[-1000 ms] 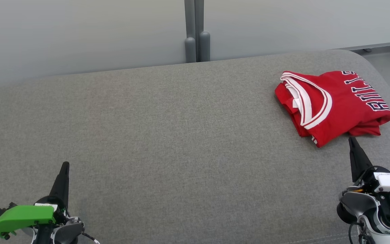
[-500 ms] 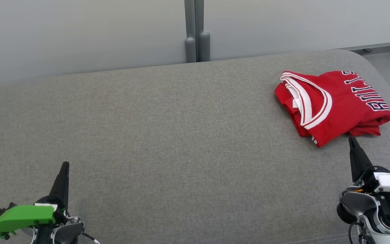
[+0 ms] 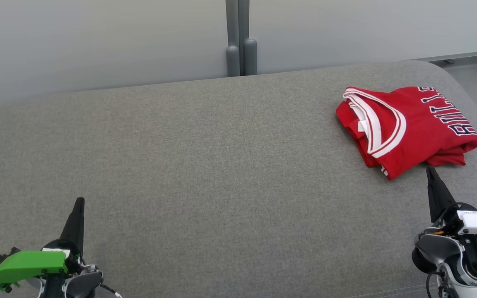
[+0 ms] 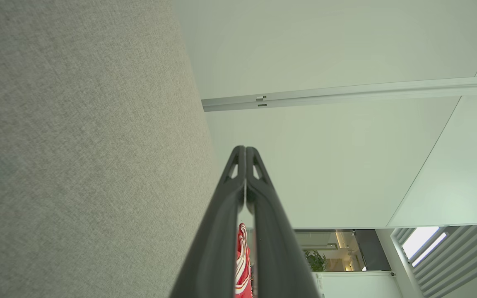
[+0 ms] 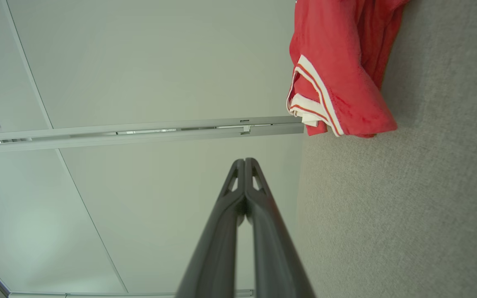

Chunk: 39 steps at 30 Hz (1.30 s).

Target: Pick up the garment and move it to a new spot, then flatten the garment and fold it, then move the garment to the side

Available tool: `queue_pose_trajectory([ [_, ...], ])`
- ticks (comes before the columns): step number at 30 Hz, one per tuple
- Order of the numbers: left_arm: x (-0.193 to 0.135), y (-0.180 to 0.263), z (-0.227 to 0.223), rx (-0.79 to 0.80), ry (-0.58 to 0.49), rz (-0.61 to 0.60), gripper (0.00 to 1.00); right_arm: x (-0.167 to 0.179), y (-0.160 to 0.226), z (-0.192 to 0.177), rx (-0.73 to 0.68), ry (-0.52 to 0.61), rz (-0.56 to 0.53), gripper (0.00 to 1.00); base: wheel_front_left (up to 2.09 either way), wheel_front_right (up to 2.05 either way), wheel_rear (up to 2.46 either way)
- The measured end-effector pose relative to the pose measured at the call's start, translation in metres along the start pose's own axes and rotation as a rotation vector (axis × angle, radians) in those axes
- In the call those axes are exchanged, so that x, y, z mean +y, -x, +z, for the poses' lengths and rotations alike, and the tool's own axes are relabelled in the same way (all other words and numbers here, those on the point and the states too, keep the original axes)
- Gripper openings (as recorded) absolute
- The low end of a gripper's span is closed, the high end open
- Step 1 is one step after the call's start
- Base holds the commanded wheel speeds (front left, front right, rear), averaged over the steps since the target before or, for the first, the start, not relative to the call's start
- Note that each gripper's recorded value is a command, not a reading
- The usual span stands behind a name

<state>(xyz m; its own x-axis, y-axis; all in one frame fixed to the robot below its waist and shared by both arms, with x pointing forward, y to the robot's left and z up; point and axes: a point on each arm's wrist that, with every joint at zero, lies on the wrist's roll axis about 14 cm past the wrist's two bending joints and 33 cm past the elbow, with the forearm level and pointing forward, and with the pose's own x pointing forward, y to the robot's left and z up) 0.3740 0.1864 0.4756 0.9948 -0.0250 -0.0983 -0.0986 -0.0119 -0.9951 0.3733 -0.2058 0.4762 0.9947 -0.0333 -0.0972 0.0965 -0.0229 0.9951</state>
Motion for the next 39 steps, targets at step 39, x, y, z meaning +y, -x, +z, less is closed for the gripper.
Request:
queue_pose_trajectory([
  [39,-0.0002,0.0000,0.0007,-0.002,0.001,-0.001,0.00,0.0002,0.0000,-0.0001,0.000,-0.002,0.001,0.00,0.00,0.00,0.00],
])
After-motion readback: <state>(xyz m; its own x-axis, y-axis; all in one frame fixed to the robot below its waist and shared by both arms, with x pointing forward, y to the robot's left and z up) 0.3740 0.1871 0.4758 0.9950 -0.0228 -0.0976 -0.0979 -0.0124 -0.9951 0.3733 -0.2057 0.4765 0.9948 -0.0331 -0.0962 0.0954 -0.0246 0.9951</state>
